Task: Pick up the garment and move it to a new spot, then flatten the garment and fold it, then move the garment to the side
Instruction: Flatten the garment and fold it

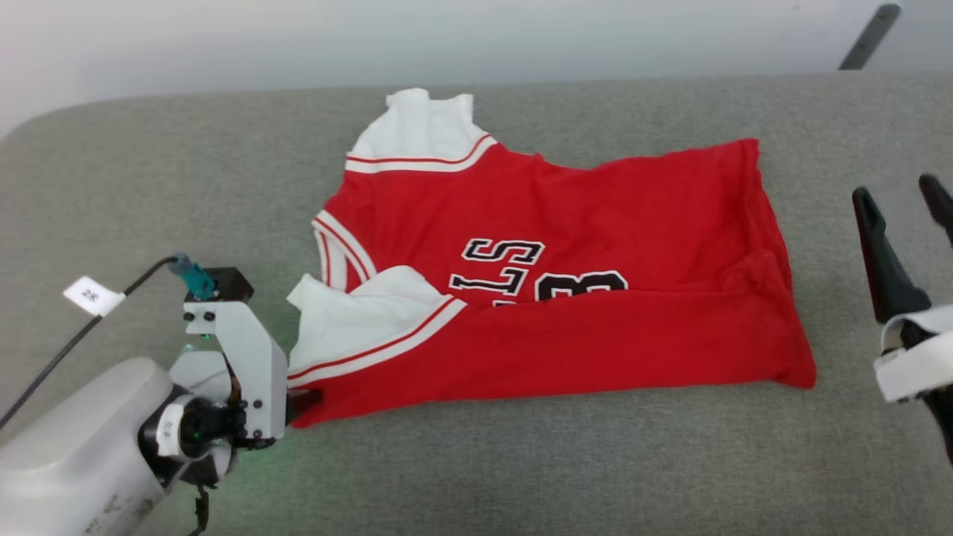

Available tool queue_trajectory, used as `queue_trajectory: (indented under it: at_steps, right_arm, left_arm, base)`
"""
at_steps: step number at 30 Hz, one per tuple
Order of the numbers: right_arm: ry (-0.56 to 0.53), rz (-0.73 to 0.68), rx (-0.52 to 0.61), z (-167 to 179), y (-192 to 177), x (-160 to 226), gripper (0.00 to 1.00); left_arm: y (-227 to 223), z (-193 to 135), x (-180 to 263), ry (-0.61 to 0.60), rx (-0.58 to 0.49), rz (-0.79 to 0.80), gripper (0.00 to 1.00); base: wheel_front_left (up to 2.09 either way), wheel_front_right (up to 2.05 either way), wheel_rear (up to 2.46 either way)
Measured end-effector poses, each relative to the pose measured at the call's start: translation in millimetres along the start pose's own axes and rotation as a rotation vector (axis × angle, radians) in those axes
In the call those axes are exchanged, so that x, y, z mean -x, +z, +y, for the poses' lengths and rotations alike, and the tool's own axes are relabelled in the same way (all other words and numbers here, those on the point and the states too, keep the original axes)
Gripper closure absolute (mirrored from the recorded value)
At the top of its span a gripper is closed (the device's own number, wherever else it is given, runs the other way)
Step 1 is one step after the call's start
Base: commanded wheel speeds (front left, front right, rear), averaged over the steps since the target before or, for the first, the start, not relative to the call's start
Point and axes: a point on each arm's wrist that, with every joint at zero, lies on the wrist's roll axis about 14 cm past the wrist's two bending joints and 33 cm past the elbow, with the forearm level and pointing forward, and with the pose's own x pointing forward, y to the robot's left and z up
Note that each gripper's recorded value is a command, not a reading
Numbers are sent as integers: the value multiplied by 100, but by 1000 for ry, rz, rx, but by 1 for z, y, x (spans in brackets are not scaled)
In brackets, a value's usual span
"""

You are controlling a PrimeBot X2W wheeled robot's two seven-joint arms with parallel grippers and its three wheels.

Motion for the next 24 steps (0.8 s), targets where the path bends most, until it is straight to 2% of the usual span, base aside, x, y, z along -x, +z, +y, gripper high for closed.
queue_trajectory:
  at_steps: [5, 7, 16, 24]
  right_arm:
    - [-50, 75, -6, -6, -14, 20, 0]
    - [-70, 112, -21, -8, -23, 27, 0]
    - [-126, 312, -92, -12, -68, 46, 0]
    - [-120, 614, -162, -7, -133, 55, 0]
  left_arm:
    - [-1, 3, -18, 2, 31, 36, 0]
    - [-1, 0, -25, -21, 42, 49, 100]
    - [6, 1, -36, -47, 14, 62, 100]
    - [14, -2, -38, -71, 30, 40, 100]
  base:
    - [0, 0, 0]
    - [0, 0, 0]
    - [0, 0, 0]
    - [0, 0, 0]
